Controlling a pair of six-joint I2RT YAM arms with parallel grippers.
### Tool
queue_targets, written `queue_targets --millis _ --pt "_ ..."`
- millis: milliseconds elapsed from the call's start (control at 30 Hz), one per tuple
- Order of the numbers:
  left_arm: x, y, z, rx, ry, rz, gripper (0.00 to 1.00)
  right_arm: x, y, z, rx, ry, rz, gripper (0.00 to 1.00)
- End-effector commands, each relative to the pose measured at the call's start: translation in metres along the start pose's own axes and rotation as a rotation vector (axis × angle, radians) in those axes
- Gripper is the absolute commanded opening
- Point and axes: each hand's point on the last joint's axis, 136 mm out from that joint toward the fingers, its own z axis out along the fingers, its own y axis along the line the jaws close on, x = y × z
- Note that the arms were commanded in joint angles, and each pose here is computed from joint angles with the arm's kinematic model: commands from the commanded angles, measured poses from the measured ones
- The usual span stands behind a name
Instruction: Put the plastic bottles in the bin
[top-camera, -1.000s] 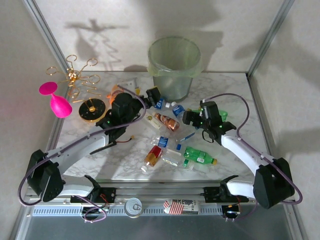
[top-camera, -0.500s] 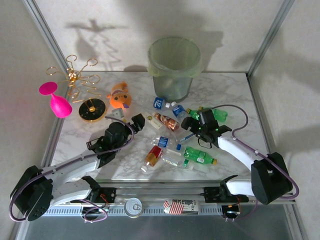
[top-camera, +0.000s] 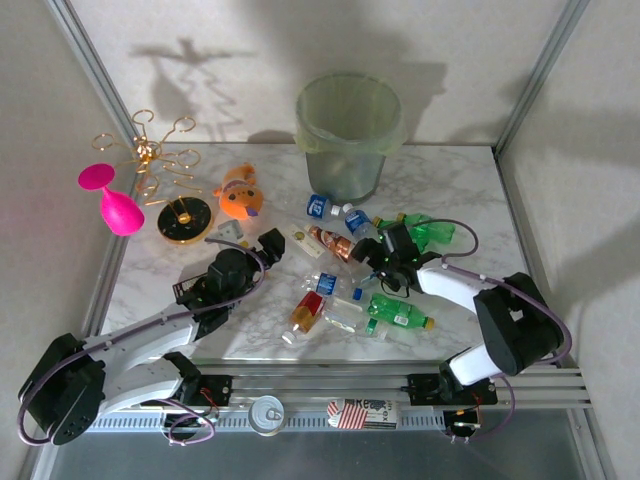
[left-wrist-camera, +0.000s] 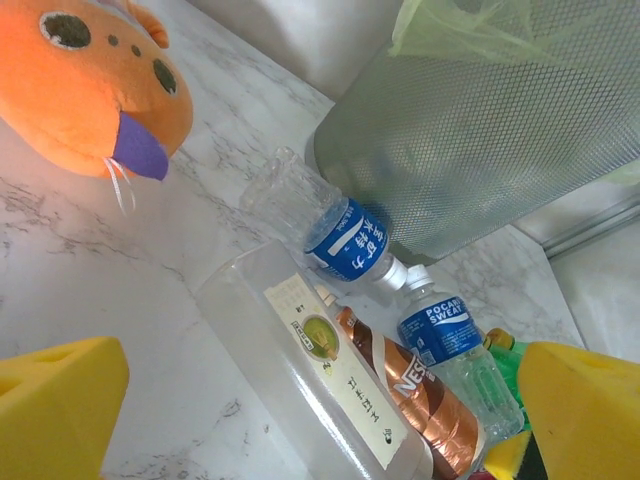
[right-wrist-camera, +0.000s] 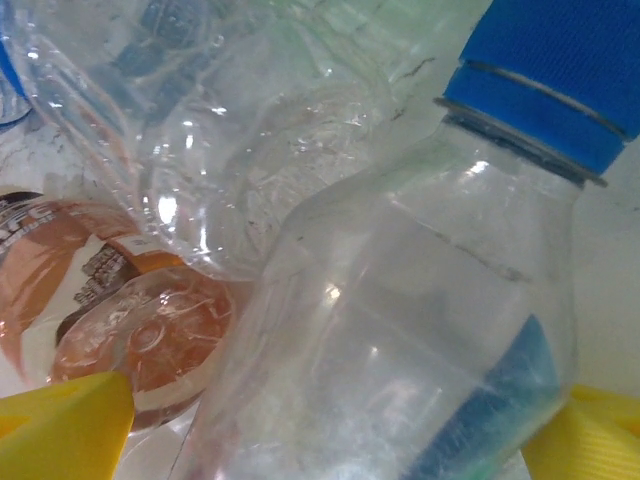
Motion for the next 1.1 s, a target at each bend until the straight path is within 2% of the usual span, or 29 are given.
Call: queue_targets --millis 0,467,700,833,1067 --pt "-0.006 0.011 -0.004 -0.035 -0.034 -0.011 1.0 0.002 -0.003 0.005 -0.004 -0.015 0.035 0.96" --pt "-0.018 0.011 -0.008 -0.051 -0.073 -0.042 1.0 0.006 -0.018 0.02 -0.009 -0.041 0.106 0.87" --pt "-0.018 0.017 -0.011 -0.067 -0.082 -0.066 1.0 0.006 -0.018 0.022 -0.015 -0.04 0.096 0.77" --pt "-0.022 0.018 -0.013 -0.073 -0.097 -0.071 1.0 0.004 -0.012 0.018 -0.043 -0.049 0.095 0.7" --pt "-0.027 0.02 -0.015 -0.078 -0.12 -0.087 1.0 -0.005 0.002 0.0 -0.106 -0.096 0.067 0.65"
